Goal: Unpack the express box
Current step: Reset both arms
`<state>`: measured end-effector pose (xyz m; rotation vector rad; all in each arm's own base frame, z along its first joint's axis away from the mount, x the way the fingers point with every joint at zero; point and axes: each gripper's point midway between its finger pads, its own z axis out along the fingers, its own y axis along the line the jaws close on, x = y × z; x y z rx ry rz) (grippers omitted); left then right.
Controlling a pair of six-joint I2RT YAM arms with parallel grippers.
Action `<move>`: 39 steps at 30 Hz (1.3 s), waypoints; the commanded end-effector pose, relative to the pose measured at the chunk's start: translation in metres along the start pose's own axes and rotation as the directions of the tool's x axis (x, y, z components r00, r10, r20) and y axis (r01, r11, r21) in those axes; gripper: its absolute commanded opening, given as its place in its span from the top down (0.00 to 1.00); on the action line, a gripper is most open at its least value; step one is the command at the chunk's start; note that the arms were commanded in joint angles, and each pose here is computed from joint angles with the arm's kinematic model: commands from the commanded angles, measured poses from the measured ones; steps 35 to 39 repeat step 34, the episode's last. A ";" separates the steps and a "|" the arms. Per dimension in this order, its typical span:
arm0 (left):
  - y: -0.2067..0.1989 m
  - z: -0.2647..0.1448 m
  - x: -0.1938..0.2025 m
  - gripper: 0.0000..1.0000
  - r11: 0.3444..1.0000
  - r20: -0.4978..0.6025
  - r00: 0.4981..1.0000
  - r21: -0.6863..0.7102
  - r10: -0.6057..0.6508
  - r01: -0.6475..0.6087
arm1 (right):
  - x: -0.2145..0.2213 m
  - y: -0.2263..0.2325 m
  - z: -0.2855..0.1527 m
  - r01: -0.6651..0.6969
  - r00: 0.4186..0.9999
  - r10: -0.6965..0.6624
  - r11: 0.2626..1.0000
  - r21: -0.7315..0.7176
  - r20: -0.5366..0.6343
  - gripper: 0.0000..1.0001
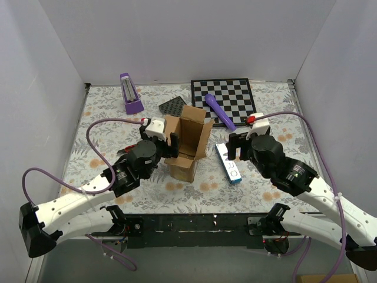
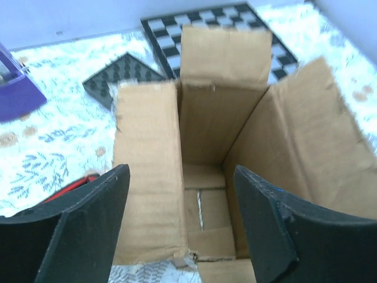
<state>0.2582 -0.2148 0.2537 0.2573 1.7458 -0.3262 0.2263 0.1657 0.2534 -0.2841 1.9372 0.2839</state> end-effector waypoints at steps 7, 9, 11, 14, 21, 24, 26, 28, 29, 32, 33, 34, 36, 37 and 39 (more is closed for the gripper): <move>0.046 -0.040 -0.107 0.16 0.936 0.239 0.924 -0.114 -0.299 0.333 | -0.015 -0.042 -0.015 -0.063 0.994 0.045 0.978 0.197 0.097 0.06; 0.066 -0.037 -0.099 0.15 0.903 0.222 0.904 -0.149 -0.366 0.403 | -0.009 -0.043 -0.013 -0.065 0.995 0.048 0.978 0.200 0.088 0.05; 0.072 -0.033 -0.084 0.14 0.886 0.159 0.893 -0.140 -0.421 0.442 | -0.002 -0.043 -0.011 -0.066 0.996 0.052 0.977 0.200 0.078 0.05; 0.102 -0.026 -0.058 0.11 0.853 0.100 0.877 -0.202 -0.470 0.481 | 0.005 -0.043 -0.008 -0.062 0.997 0.049 0.978 0.201 0.068 0.05; 0.141 -0.014 -0.012 0.02 0.714 0.047 0.780 -0.371 -0.624 0.594 | 0.013 -0.041 -0.009 -0.091 0.994 0.079 0.979 0.181 0.070 0.05; 0.148 -0.008 -0.006 0.02 0.662 0.042 0.735 -0.402 -0.677 0.632 | 0.011 -0.044 -0.011 -0.109 0.991 0.093 0.976 0.188 0.093 0.06; 0.150 -0.007 -0.006 0.02 0.593 0.083 0.681 -0.423 -0.728 0.685 | 0.010 -0.047 -0.013 -0.106 0.991 0.088 0.974 0.199 0.098 0.05; 0.157 -0.013 -0.007 0.02 0.546 0.131 0.658 -0.453 -0.741 0.705 | 0.008 -0.050 -0.015 -0.101 0.991 0.080 0.973 0.209 0.104 0.05; 0.159 -0.015 -0.006 0.02 0.547 0.135 0.663 -0.458 -0.737 0.701 | 0.007 -0.050 -0.015 -0.102 0.991 0.080 0.973 0.209 0.109 0.05; 0.158 -0.018 -0.005 0.02 0.567 0.133 0.677 -0.444 -0.724 0.694 | 0.006 -0.050 -0.015 -0.105 0.989 0.081 0.974 0.202 0.120 0.05; 0.158 -0.019 -0.002 0.02 0.564 0.129 0.675 -0.450 -0.726 0.692 | 0.006 -0.050 -0.015 -0.107 0.989 0.083 0.973 0.202 0.123 0.05; 0.156 -0.019 -0.002 0.02 0.569 0.120 0.675 -0.445 -0.728 0.692 | 0.003 -0.049 -0.015 -0.117 0.987 0.092 0.973 0.199 0.134 0.05; 0.156 -0.019 -0.002 0.02 0.569 0.120 0.675 -0.445 -0.728 0.692 | 0.003 -0.049 -0.015 -0.117 0.987 0.092 0.973 0.199 0.134 0.05; 0.156 -0.019 -0.002 0.02 0.569 0.120 0.675 -0.445 -0.728 0.692 | 0.003 -0.049 -0.015 -0.117 0.987 0.092 0.973 0.199 0.134 0.05; 0.156 -0.019 -0.002 0.02 0.569 0.120 0.675 -0.445 -0.728 0.692 | 0.003 -0.049 -0.015 -0.117 0.987 0.092 0.973 0.199 0.134 0.05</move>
